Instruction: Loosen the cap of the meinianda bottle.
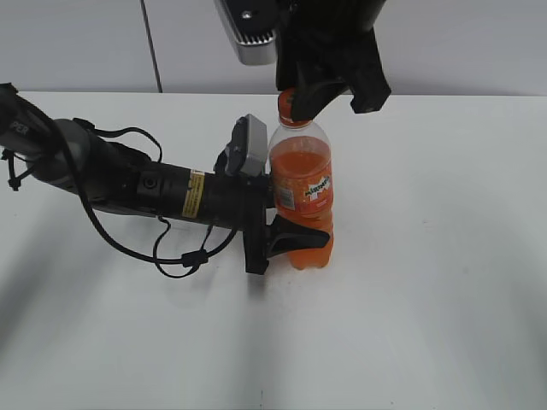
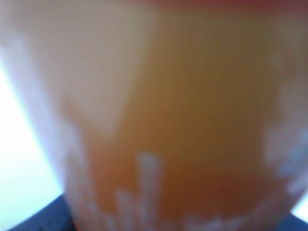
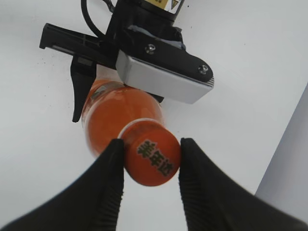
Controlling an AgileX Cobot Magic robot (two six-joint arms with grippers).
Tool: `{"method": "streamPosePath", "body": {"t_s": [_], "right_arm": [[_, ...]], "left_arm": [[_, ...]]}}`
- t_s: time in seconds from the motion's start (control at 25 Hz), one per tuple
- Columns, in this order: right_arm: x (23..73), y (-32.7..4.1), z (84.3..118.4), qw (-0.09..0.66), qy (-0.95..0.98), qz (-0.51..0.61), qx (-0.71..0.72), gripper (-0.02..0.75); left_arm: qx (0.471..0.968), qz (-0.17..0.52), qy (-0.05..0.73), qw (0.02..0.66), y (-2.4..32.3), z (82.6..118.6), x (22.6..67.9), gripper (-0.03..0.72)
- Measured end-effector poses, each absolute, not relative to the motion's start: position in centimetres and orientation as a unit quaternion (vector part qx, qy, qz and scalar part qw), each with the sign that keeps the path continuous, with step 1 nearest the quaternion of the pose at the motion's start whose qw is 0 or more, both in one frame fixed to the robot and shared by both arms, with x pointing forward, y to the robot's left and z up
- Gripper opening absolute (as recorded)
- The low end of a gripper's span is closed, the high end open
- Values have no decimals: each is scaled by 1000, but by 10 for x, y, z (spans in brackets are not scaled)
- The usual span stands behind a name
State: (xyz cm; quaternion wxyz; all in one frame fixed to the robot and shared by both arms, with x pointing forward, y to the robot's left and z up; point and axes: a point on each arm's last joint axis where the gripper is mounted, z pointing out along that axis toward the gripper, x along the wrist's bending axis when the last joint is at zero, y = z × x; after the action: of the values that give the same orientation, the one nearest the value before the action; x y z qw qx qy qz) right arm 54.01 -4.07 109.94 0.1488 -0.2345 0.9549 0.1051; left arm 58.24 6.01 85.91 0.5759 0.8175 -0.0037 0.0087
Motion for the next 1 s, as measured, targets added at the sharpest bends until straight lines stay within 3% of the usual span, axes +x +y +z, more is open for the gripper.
{"method": "streamPosePath", "body": {"t_s": [0.72,1.0], "right_arm": [[539,-38,1098,140,958,118,-221,332],[541,-36,1105,141,969,135,-153,334]], "left_arm": [[818,7,-3,576,60,859,582,398],[818,6,-3,576,59,859,582,398]]}}
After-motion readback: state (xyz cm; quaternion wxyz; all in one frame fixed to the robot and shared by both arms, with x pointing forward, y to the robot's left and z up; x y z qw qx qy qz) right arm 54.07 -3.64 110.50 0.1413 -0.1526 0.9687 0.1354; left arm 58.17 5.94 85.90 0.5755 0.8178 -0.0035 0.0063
